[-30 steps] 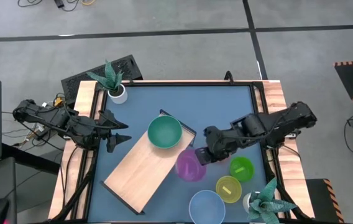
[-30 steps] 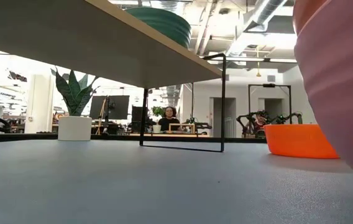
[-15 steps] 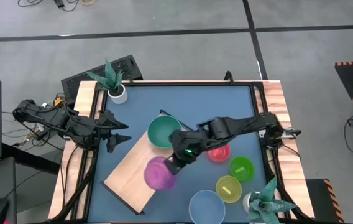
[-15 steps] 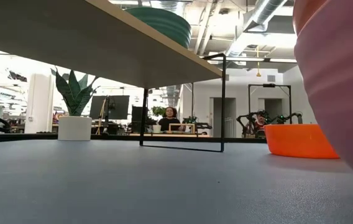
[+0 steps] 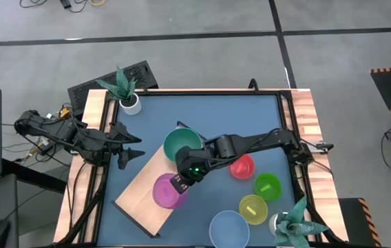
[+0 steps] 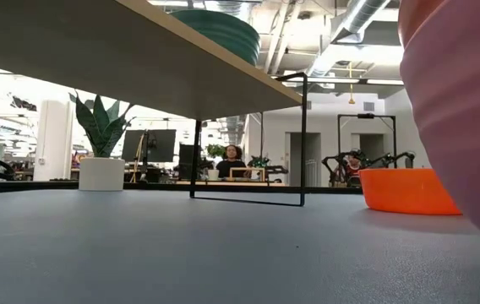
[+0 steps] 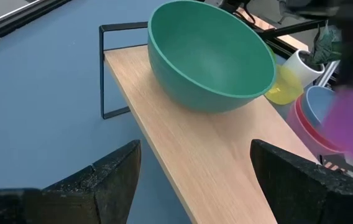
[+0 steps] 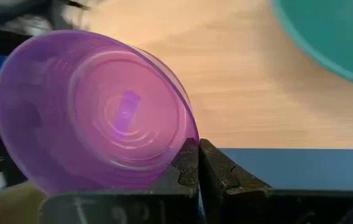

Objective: Place and stack bowls onto a shelf
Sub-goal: Put the light violet bowl on the shelf

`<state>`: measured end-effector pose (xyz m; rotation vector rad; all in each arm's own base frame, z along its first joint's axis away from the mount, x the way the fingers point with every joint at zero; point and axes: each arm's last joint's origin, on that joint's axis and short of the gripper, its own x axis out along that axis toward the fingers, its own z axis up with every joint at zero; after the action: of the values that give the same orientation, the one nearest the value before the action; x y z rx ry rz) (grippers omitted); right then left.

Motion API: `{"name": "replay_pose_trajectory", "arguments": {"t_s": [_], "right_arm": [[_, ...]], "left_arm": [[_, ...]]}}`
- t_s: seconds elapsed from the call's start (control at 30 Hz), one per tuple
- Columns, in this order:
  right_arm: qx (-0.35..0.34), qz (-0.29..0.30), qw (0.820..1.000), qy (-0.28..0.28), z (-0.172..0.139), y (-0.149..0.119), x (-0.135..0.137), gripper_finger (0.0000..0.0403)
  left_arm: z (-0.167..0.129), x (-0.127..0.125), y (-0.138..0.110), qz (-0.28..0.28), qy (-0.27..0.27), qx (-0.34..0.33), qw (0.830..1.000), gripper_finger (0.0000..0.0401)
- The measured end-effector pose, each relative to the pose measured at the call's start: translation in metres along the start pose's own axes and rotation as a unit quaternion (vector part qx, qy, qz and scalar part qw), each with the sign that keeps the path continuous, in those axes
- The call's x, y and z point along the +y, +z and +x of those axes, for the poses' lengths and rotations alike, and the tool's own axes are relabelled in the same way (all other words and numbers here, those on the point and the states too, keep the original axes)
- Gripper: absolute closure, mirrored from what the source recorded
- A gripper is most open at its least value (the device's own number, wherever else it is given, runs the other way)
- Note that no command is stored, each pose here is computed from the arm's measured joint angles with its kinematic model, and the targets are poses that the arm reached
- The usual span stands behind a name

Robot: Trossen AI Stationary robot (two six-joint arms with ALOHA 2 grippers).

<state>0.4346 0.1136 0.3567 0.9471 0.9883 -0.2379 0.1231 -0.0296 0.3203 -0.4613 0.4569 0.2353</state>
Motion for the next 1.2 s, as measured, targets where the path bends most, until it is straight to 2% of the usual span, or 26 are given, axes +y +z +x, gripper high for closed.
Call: {"name": "replay_pose_trajectory", "arguments": {"t_s": [0.07, 0.37, 0.53, 0.67, 1.0, 1.2], "right_arm": [[0.002, 0.003, 1.000, -0.007, 0.010, 0.001, -0.001, 0.0384], [-0.012, 0.006, 1.000, -0.020, 0.016, 0.003, -0.003, 0.0384], [-0.017, 0.009, 1.000, -0.018, 0.015, 0.008, -0.004, 0.0352], [-0.018, -0.003, 1.000, -0.017, 0.021, 0.012, -0.006, 0.0343], [-0.031, -0.048, 0.998, 0.029, 0.021, 0.017, 0.002, 0.0333], [-0.036, -0.057, 0.997, 0.046, 0.021, 0.020, 0.004, 0.0287]], "left_arm": [[0.000, 0.000, 0.000, 0.000, 0.000, 0.001, 1.000, 0.0115], [0.000, 0.001, -0.001, 0.003, 0.005, 0.005, 1.000, 0.0115], [0.000, 0.001, -0.001, 0.003, 0.007, 0.003, 1.000, 0.0115], [0.000, 0.001, -0.001, 0.003, 0.007, 0.003, 1.000, 0.0115], [0.000, 0.001, -0.001, 0.003, 0.007, 0.003, 1.000, 0.0115], [0.000, 0.001, -0.001, 0.002, 0.007, 0.003, 1.000, 0.0115]]}}
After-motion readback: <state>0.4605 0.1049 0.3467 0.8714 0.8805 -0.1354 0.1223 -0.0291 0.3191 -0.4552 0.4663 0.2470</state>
